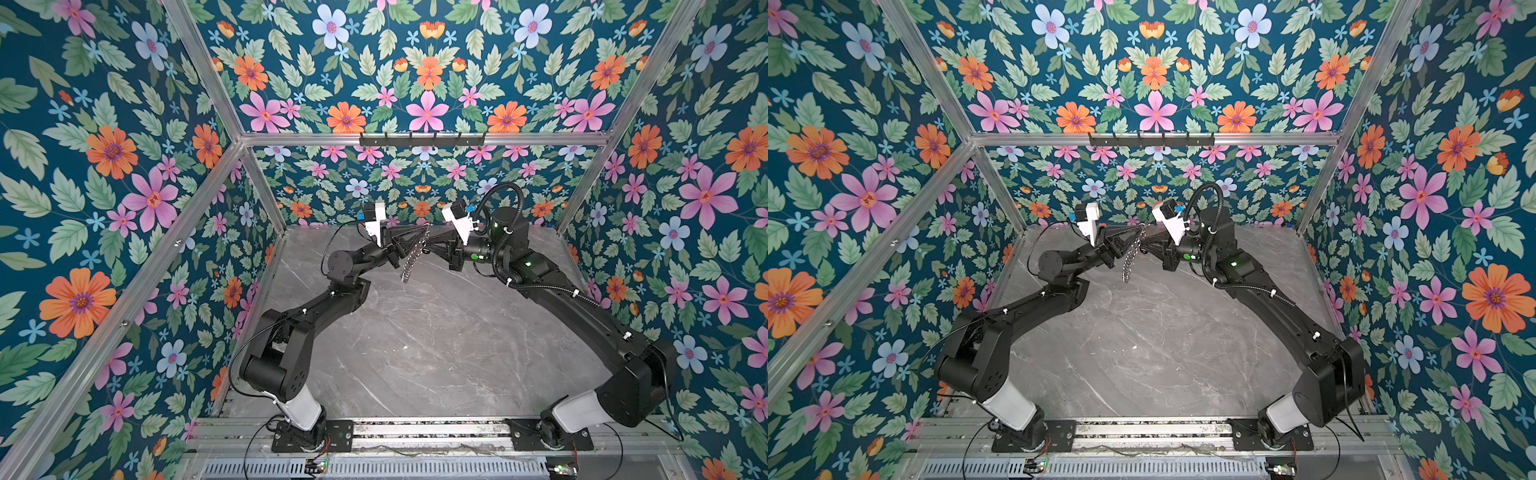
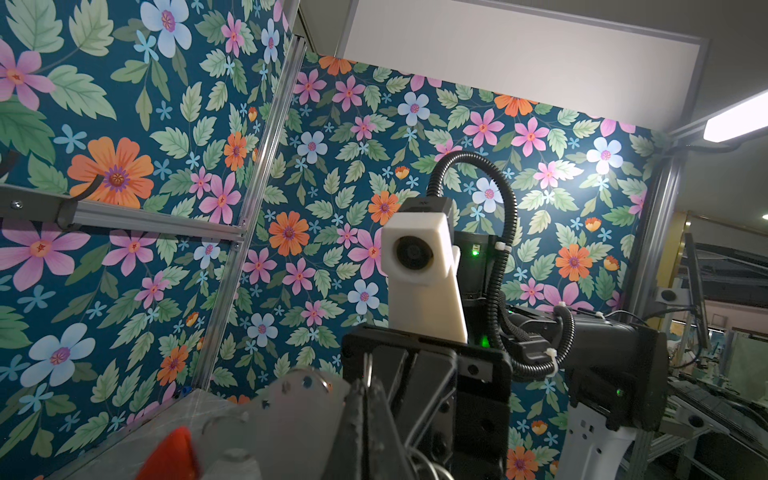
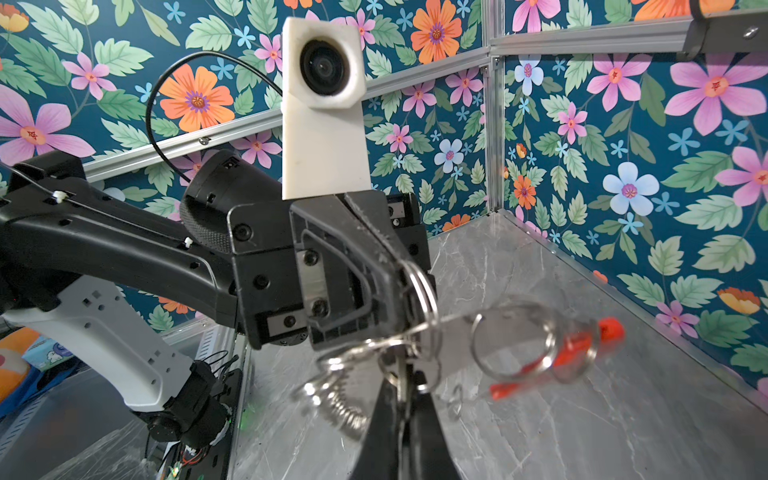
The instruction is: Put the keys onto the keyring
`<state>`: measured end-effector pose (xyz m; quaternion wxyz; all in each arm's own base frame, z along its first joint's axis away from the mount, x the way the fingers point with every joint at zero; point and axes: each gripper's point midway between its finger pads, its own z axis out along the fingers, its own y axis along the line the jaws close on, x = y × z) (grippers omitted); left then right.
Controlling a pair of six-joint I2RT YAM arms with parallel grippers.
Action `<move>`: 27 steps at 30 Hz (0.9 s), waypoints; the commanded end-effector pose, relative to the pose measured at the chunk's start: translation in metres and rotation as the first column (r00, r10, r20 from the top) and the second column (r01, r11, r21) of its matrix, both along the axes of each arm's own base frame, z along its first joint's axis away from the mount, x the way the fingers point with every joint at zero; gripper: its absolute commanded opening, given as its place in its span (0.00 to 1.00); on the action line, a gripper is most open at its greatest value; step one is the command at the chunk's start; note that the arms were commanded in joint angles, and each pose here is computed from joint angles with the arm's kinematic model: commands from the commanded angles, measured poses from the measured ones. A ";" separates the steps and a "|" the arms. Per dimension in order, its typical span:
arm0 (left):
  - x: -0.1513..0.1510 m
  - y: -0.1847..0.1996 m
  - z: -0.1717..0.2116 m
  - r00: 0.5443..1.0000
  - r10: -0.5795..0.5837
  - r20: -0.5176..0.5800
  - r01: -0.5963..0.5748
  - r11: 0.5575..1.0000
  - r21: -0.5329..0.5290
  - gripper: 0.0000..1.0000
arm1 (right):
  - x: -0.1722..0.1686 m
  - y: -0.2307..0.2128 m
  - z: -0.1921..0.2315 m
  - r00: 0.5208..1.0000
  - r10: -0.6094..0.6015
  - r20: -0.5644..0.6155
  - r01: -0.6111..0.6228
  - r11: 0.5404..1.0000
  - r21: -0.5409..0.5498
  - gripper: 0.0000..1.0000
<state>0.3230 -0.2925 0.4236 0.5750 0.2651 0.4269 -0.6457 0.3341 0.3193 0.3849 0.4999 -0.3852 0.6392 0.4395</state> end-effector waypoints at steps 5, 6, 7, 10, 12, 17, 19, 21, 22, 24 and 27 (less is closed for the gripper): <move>-0.008 -0.002 0.008 0.999 -0.018 0.039 0.020 0.999 -0.039 0.00 | 0.000 0.009 0.008 1.000 0.023 0.018 -0.023 1.000 0.015 0.00; -0.009 -0.002 0.007 0.999 -0.023 0.041 0.024 0.999 -0.038 0.00 | 0.000 0.010 0.007 1.000 0.027 0.014 -0.027 1.000 0.013 0.00; -0.009 -0.003 0.006 0.999 -0.026 0.040 0.028 0.999 -0.037 0.00 | -0.001 0.011 0.007 0.999 0.034 0.012 -0.034 0.999 0.011 0.00; -0.009 -0.004 0.004 0.999 -0.030 0.035 0.031 0.999 -0.034 0.00 | -0.001 0.015 0.003 0.999 0.050 -0.009 -0.050 0.999 -0.013 0.00; -0.009 -0.004 0.003 0.999 -0.032 0.032 0.033 0.999 -0.032 0.00 | 0.000 0.016 0.000 0.999 0.047 -0.016 -0.047 0.998 -0.029 0.00; -0.011 -0.003 0.003 0.999 -0.025 0.047 0.027 0.999 -0.027 0.00 | 0.006 0.000 -0.001 0.997 -0.066 0.044 0.069 0.996 -0.058 0.00; -0.011 -0.004 0.003 0.999 -0.022 0.049 0.023 0.999 -0.022 0.00 | 0.007 -0.010 -0.001 0.990 -0.118 0.081 0.124 0.990 -0.069 0.00; -0.010 -0.004 0.002 0.999 -0.018 0.050 0.019 1.000 -0.015 0.00 | 0.007 -0.020 0.000 0.983 -0.152 0.101 0.160 0.984 -0.074 0.00; -0.010 -0.004 0.001 0.999 -0.015 0.051 0.016 1.000 -0.012 0.00 | 0.006 -0.024 0.001 0.981 -0.163 0.105 0.171 0.982 -0.076 0.00; -0.010 -0.004 0.001 0.999 -0.014 0.052 0.014 1.000 -0.010 0.00 | 0.005 -0.033 0.004 0.975 -0.187 0.117 0.197 0.977 -0.079 0.00; -0.010 -0.004 0.001 0.999 -0.013 0.052 0.014 1.000 -0.010 0.00 | 0.003 -0.041 0.005 0.970 -0.205 0.134 0.218 0.972 -0.088 0.00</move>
